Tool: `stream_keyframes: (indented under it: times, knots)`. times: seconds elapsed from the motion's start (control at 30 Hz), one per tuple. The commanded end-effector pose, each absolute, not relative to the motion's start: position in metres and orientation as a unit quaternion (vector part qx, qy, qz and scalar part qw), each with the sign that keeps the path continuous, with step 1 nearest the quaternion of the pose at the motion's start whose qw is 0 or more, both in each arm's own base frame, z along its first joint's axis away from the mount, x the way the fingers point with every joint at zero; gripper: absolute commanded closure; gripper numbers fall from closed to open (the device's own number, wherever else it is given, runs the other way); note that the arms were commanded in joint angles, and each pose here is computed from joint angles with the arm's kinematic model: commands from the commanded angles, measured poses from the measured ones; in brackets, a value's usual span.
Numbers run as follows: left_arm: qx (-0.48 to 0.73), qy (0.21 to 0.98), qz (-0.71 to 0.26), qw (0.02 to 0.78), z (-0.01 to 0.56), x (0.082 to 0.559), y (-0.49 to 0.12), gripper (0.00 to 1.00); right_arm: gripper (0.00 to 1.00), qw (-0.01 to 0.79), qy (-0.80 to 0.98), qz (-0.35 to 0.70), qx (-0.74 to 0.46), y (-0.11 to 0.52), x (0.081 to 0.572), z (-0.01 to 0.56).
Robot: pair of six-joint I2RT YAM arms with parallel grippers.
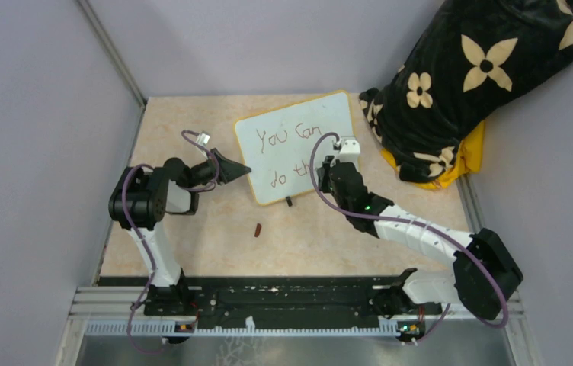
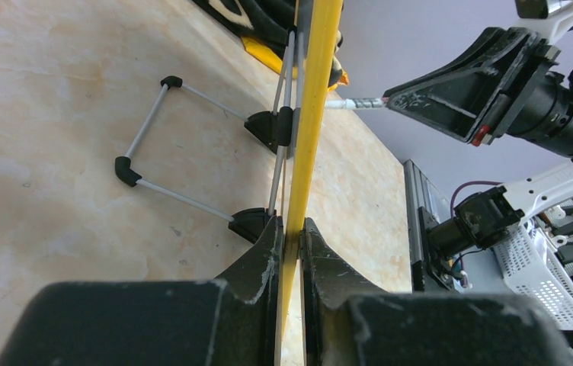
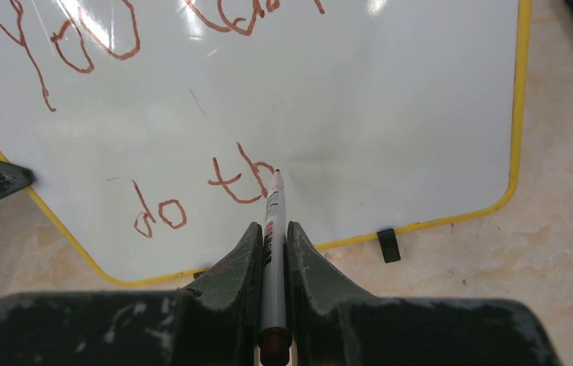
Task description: Write a sentence on the whiteboard
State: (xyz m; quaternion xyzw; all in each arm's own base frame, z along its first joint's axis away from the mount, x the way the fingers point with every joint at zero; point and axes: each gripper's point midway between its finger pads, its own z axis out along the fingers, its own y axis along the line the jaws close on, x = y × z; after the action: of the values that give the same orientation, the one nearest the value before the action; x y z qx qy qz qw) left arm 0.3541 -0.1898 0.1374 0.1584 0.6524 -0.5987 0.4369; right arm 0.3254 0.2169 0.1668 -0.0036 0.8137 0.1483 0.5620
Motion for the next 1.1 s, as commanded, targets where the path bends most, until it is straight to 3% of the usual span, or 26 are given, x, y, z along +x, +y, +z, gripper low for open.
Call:
stream_keyframes:
  times: [0.0, 1.07]
  knots:
    - [0.218, 0.617, -0.596, 0.466, 0.147, 0.341, -0.197, 1.0, 1.0, 0.608, 0.777, 0.163, 0.027, 0.21, 0.335, 0.212]
    - [0.22, 0.617, -0.595, 0.466, 0.147, 0.341, -0.197, 1.0, 1.0, 0.611, 0.772, 0.171, 0.026, 0.225, 0.357, 0.216]
